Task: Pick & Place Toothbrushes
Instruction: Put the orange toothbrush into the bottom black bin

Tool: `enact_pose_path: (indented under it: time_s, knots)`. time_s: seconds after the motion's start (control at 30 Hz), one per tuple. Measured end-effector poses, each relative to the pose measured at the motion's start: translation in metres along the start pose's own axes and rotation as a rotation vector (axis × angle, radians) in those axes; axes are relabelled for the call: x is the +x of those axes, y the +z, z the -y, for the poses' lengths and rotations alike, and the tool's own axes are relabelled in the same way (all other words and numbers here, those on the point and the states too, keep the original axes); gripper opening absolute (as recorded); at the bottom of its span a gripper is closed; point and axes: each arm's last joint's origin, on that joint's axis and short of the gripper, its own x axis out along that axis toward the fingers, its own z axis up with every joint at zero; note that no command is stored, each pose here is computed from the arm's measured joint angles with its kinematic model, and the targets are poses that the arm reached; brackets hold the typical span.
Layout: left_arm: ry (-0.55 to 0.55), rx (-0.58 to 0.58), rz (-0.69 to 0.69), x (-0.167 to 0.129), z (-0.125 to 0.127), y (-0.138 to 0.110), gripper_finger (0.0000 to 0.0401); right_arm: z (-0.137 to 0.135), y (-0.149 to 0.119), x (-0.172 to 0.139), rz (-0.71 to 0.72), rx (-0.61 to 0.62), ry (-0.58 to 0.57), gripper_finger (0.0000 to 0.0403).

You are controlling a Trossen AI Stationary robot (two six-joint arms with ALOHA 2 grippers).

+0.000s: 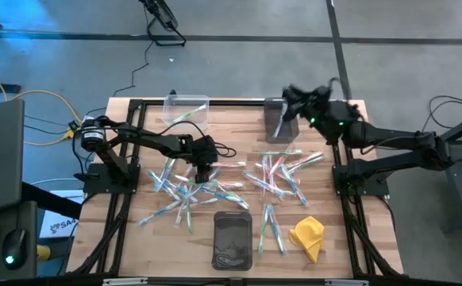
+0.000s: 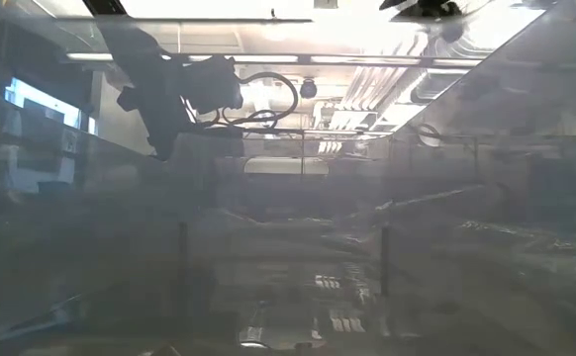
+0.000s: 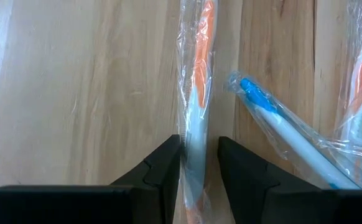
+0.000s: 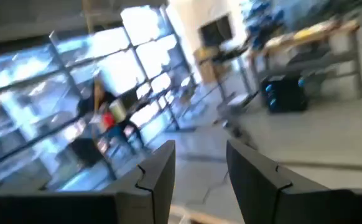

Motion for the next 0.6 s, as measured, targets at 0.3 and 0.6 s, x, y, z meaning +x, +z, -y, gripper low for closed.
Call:
enact_pose_path:
  time_s: [0.3, 0.6]
  knots:
    - [0.0, 0.0, 0.0, 0.0, 0.0, 0.0, 0.0109, -0.01, -0.004, -0.002, -0.105, -0.084, 0.332, 0.0136]
    - [-0.005, -0.001, 0.0, 0.0, 0.0, 0.0, 0.0048, -0.014, -0.023, 0.006, -0.217, -0.13, 0.392, 0.0136]
